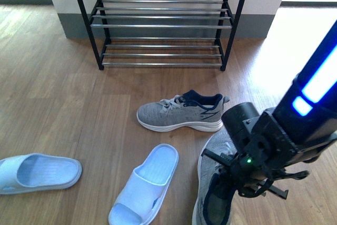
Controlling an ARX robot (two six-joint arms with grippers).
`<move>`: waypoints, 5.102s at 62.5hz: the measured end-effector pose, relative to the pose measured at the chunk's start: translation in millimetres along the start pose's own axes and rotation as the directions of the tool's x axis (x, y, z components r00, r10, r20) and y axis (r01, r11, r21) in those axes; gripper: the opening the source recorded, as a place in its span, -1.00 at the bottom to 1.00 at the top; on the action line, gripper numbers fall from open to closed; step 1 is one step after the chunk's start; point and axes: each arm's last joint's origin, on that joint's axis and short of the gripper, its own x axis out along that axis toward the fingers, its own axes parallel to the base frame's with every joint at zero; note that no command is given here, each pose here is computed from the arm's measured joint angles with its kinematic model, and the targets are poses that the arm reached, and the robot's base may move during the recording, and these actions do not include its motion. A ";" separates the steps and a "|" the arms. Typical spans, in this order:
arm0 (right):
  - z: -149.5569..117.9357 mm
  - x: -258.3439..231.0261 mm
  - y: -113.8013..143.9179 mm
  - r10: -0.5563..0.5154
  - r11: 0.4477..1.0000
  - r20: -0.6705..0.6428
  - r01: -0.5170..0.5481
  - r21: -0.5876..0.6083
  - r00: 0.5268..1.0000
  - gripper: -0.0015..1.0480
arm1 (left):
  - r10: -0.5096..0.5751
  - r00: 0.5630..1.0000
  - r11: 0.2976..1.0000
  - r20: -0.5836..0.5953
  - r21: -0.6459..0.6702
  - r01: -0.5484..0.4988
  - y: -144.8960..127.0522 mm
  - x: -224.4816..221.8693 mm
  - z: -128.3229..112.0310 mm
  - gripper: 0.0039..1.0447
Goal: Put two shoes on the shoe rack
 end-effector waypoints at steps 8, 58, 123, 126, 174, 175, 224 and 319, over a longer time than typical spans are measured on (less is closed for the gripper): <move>19.9 -48.8 -13.3 0.100 0.993 0.122 -0.091 -0.073 0.988 -0.97 | 0.000 1.000 1.000 0.000 0.000 0.000 0.0 0.0 0.0 0.83; -23.1 -312.2 -116.3 0.603 0.744 0.418 -0.291 -0.601 0.680 -0.97 | 0.000 1.000 1.000 0.000 0.000 0.000 0.0 0.0 0.0 0.83; -29.0 -313.9 -125.3 0.592 0.754 0.464 -0.250 -0.607 0.659 -0.97 | 0.002 1.000 1.000 0.000 0.000 -0.002 0.1 0.0 0.0 0.83; -29.0 -313.9 -125.3 0.592 0.754 0.464 -0.250 -0.608 0.659 -0.97 | 0.002 1.000 1.000 0.000 0.000 -0.002 0.1 0.0 0.0 0.83; -28.8 -313.7 -125.8 0.588 0.757 0.467 -0.247 -0.604 0.660 -0.97 | 0.001 1.000 1.000 0.000 0.000 -0.001 0.1 0.0 0.0 0.83; -28.8 -313.7 -125.8 0.589 0.757 0.467 -0.248 -0.605 0.660 -0.97 | 0.001 1.000 1.000 0.000 0.000 -0.001 0.1 0.0 0.0 0.83; -28.8 -313.6 -125.8 0.588 0.758 0.468 -0.247 -0.604 0.660 -0.97 | 0.050 0.760 0.648 -0.648 -0.558 -0.518 -94.7 199.1 -48.4 0.83; -28.8 -313.7 -125.8 0.588 0.758 0.468 -0.247 -0.604 0.660 -0.97 | 0.056 0.423 0.502 -0.904 -0.341 -0.795 -167.4 320.0 -282.9 0.83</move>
